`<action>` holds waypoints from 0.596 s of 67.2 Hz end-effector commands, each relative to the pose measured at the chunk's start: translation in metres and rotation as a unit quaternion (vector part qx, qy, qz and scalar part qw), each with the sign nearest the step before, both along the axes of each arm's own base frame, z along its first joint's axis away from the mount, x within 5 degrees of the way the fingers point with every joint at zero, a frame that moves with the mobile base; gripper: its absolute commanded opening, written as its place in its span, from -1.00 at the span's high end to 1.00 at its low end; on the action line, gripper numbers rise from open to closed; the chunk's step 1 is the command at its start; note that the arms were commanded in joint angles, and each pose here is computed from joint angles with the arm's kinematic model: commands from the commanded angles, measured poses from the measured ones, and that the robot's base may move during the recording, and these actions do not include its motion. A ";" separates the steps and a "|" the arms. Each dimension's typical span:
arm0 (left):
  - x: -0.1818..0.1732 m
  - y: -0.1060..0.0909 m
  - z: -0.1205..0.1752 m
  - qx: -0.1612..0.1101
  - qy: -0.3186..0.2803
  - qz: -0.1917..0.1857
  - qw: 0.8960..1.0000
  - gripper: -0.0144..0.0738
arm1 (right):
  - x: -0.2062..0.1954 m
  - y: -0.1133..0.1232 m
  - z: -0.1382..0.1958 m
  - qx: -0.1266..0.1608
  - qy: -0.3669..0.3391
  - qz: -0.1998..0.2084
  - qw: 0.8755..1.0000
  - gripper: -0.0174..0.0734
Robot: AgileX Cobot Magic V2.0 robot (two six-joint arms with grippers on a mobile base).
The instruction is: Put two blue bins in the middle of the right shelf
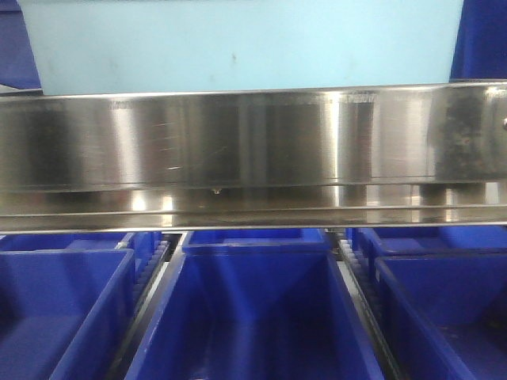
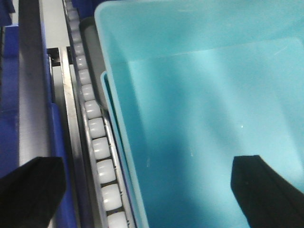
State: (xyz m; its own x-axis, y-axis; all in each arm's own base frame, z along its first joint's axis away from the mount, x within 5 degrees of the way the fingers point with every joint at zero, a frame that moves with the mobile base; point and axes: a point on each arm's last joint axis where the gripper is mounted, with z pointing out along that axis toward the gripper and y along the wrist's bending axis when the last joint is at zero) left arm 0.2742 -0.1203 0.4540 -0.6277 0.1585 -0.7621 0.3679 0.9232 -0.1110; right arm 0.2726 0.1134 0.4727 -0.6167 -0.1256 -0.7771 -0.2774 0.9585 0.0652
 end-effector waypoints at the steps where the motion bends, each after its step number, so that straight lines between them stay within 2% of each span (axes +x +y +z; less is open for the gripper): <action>1: -0.006 0.005 0.005 0.004 -0.005 0.003 1.000 -0.71 | -0.005 -0.004 0.003 -0.010 -0.002 -0.002 1.000 -0.57; 14: 0.000 0.004 -0.013 -0.001 0.008 0.008 1.000 -0.71 | 0.005 0.000 -0.024 -0.019 0.036 -0.008 0.999 -0.57; 20: 0.003 0.001 -0.029 -0.010 0.025 0.006 1.000 -0.71 | 0.013 0.003 -0.040 -0.021 0.051 -0.011 0.998 -0.57; 30: 0.011 -0.003 -0.061 -0.006 0.051 0.009 0.999 -0.71 | 0.025 0.009 -0.074 -0.024 0.085 -0.016 0.996 -0.57; 40: 0.018 -0.010 -0.082 -0.025 0.087 0.008 0.996 -0.71 | 0.035 0.015 -0.104 -0.036 0.123 -0.015 0.992 -0.57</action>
State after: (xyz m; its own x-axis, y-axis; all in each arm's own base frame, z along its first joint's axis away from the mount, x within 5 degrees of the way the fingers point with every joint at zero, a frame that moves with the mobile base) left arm 0.2878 -0.1278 0.3790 -0.7422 0.1458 -0.6541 0.3373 0.9247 -0.1766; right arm 0.3013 0.1265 0.3803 -0.7839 -0.1561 -0.6009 -0.2379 0.9695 0.0586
